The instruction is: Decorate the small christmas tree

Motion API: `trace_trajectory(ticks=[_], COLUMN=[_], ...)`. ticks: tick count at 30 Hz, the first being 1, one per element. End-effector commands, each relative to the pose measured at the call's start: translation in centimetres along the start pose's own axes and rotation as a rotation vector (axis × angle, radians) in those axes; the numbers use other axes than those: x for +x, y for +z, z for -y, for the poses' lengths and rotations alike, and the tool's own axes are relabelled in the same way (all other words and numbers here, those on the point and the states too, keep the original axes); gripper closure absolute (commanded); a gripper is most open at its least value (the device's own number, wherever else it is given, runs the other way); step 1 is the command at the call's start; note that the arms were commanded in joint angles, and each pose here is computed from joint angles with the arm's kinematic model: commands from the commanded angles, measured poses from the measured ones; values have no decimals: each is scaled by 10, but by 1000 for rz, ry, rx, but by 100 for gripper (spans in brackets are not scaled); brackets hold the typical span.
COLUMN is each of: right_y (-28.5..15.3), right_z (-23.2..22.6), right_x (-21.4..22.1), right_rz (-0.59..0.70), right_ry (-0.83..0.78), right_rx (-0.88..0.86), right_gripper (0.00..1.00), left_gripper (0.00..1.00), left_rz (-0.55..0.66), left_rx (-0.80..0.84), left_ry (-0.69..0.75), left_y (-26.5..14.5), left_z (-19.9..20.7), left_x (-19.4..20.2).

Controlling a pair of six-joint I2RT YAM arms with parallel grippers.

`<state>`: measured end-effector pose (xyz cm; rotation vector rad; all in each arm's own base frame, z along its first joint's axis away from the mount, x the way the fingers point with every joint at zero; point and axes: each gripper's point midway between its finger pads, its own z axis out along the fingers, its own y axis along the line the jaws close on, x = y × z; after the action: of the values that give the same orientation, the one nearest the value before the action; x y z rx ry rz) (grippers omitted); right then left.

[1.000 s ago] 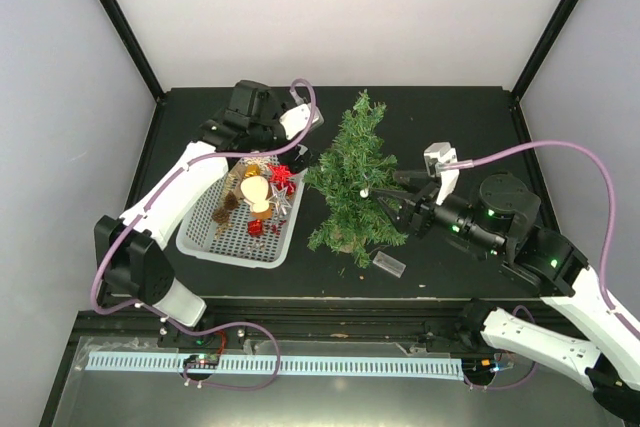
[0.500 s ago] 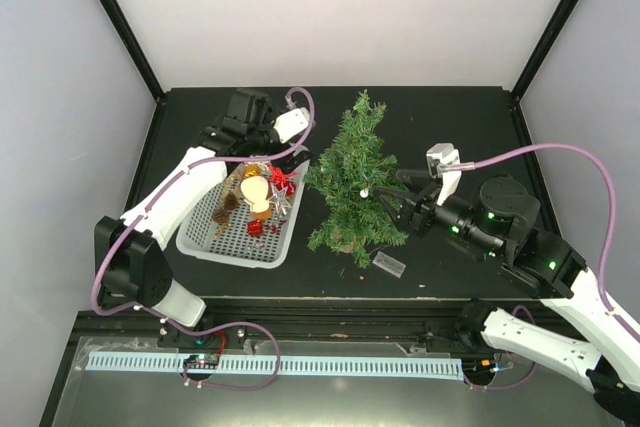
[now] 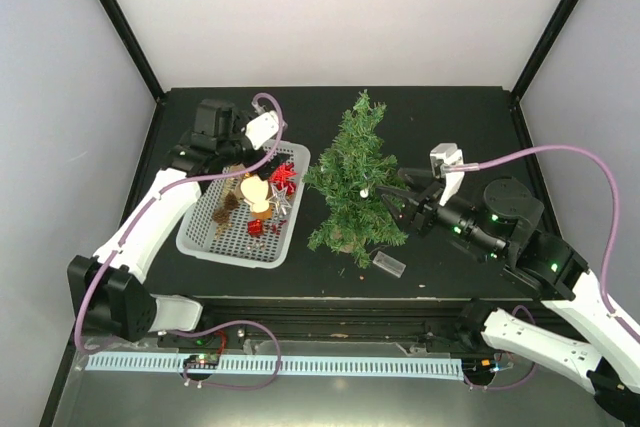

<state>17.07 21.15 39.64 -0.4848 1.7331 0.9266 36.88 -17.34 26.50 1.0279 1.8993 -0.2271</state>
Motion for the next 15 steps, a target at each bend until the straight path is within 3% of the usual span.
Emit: trace_trajectory(ticks=[1,9,15], right_y=[-9,-11,-15], right_z=[2,33,61], right_x=[-7,14,34], right_rz=[37,0,-69], right_ry=[5,39,75], right_rx=[18,170,325], right_gripper=[27,27,27], left_gripper=[1,1,1], left_rz=[13,-62,-92], left_rx=[-35,-123,-69], left_ry=[-69,-222,-322], left_y=[-15,-57,-90], left_z=[-12,-42,-31], left_x=[11,56,85])
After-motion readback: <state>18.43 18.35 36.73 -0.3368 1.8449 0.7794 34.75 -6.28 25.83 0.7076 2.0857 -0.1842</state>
